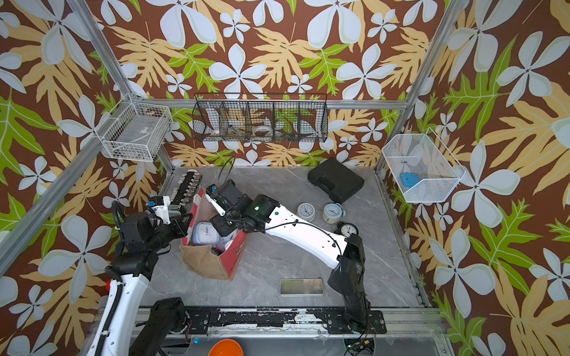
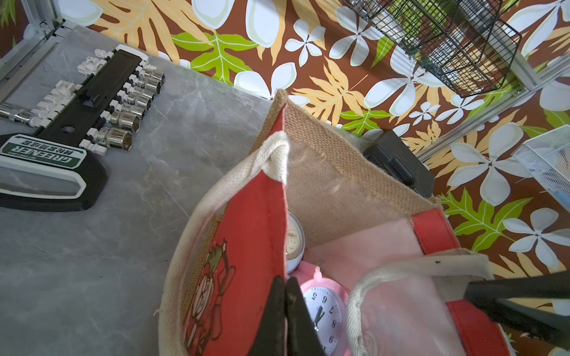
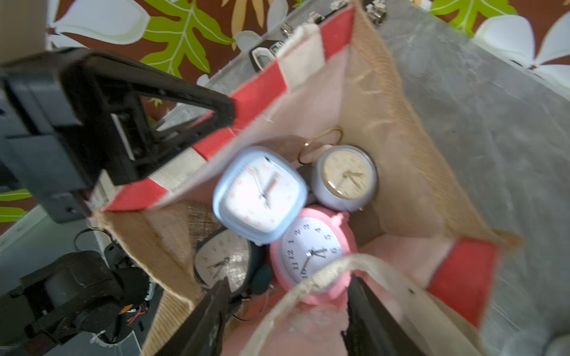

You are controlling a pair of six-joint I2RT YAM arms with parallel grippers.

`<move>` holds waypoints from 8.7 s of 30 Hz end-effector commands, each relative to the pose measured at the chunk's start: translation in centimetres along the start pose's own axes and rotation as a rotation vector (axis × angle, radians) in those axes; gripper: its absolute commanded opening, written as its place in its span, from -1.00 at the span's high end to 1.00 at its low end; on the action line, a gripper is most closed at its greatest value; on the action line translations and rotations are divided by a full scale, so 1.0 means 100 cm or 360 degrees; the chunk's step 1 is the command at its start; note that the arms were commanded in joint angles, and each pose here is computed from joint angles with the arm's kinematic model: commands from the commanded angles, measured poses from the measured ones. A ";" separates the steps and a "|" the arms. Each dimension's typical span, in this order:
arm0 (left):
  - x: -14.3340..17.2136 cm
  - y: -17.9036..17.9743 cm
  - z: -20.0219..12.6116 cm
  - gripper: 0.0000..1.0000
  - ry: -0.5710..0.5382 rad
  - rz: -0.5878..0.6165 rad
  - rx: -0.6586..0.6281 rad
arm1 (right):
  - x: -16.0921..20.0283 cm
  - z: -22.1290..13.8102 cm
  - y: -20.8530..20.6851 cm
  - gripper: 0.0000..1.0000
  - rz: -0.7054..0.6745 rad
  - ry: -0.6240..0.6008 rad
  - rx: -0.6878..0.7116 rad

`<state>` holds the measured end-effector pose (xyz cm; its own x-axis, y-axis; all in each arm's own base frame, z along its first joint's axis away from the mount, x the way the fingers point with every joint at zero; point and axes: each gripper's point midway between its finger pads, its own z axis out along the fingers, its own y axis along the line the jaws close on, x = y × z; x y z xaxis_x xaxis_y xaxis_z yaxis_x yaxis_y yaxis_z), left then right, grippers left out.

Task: Put the alarm clock into the canvas bag
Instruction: Place the alarm at the canvas bag, then pick up the alarm from the center of the board, then place the alarm at the canvas bag, then pick up the alarm from the center of the board.

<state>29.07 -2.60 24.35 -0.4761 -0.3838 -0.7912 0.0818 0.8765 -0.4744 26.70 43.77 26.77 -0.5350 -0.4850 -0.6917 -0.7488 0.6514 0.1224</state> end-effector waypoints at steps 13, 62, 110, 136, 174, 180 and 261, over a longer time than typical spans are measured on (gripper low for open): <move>0.006 0.011 0.004 1.00 -0.0017 -0.0055 -0.0054 | 0.121 -0.060 -0.059 -0.58 -0.0508 0.0390 0.0076; 0.005 0.010 -0.001 1.00 -0.0050 -0.0032 -0.0062 | 0.362 -0.007 -0.055 -0.55 -0.1174 0.1477 -0.0291; 0.006 0.012 0.000 1.00 -0.0044 -0.0039 -0.0075 | 0.127 -0.052 -0.015 0.21 -0.0884 0.0229 -0.0072; 0.004 0.006 -0.002 1.00 -0.0064 -0.0025 -0.0027 | -0.088 -0.100 0.036 0.33 -0.0804 -0.0697 -0.0057; 0.003 0.005 -0.004 1.00 -0.0078 -0.0016 -0.0022 | 0.022 0.159 -0.036 0.27 -0.1196 0.0313 0.0318; 0.003 0.005 -0.004 1.00 -0.0076 -0.0017 -0.0021 | 0.026 0.170 -0.036 -0.05 -0.1184 0.0302 0.0320; 0.005 0.005 -0.002 1.00 -0.0063 -0.0022 -0.0019 | 0.180 0.050 -0.350 -0.94 0.1063 0.0239 0.1046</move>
<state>28.73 -2.03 23.71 -0.4414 -0.4038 -0.8013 0.0525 0.8799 -0.4723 44.90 15.02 6.87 -0.8524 0.0546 -0.5201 0.0688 0.9976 -0.0082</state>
